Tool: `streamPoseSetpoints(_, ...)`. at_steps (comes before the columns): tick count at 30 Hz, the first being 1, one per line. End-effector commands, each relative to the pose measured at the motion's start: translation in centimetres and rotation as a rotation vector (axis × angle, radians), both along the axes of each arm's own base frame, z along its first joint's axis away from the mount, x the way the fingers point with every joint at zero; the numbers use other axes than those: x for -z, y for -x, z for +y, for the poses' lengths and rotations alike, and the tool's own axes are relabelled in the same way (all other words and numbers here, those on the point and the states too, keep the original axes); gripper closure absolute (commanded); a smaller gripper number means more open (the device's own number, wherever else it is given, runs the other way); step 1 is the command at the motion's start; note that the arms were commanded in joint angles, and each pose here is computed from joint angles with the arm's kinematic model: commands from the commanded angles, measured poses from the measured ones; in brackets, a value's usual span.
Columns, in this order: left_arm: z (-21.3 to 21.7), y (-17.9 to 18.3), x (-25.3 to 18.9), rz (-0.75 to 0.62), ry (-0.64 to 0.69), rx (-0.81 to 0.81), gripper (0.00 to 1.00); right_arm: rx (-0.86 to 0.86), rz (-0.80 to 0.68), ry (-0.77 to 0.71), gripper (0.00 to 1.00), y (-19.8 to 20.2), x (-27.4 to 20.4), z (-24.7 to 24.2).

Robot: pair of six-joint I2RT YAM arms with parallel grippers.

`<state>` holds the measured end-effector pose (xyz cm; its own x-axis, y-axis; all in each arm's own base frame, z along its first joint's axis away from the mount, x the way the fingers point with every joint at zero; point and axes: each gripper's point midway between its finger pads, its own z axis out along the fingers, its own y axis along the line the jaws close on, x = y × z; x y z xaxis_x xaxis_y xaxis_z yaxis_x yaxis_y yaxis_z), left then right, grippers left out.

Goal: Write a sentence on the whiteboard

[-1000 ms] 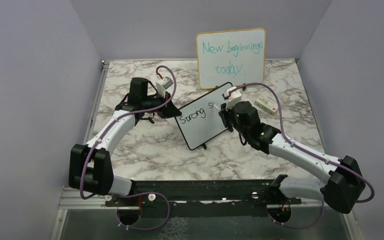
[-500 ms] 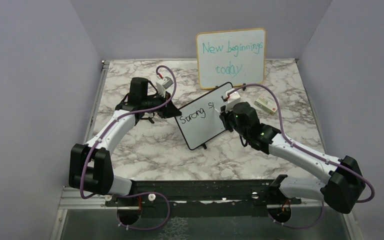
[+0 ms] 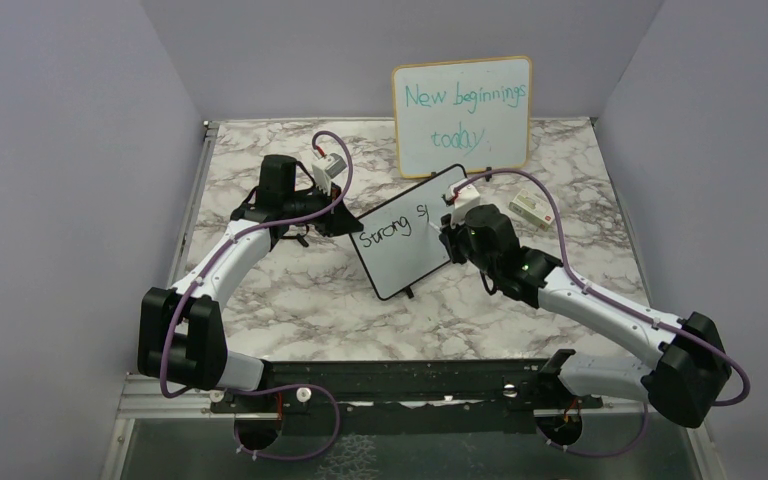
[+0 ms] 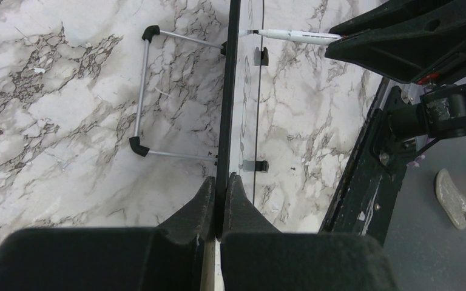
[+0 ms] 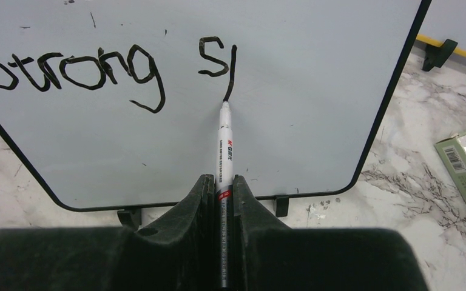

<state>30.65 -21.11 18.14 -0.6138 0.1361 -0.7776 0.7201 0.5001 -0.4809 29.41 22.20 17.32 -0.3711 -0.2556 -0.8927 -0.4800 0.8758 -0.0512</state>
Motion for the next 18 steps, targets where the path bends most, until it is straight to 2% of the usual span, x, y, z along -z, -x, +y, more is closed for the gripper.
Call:
streamPoseSetpoints(1, 1.8, 0.9, 6.2, 0.119, -0.186, -0.056, 1.0, -0.025, 0.005, -0.024, 0.99, 0.4, -1.2, 0.5)
streamPoseSetpoints(10, 1.8, 0.9, 6.2, 0.116, -0.187, -0.056, 1.0, 0.047, -0.133, -0.113, 0.99, -0.5, -4.8, -0.5)
streamPoseSetpoints(18, 1.8, 1.0, 6.3, 0.121, -0.187, -0.055, 1.0, 0.07, -0.157, -0.124, 1.0, -1.5, -4.7, -0.1)
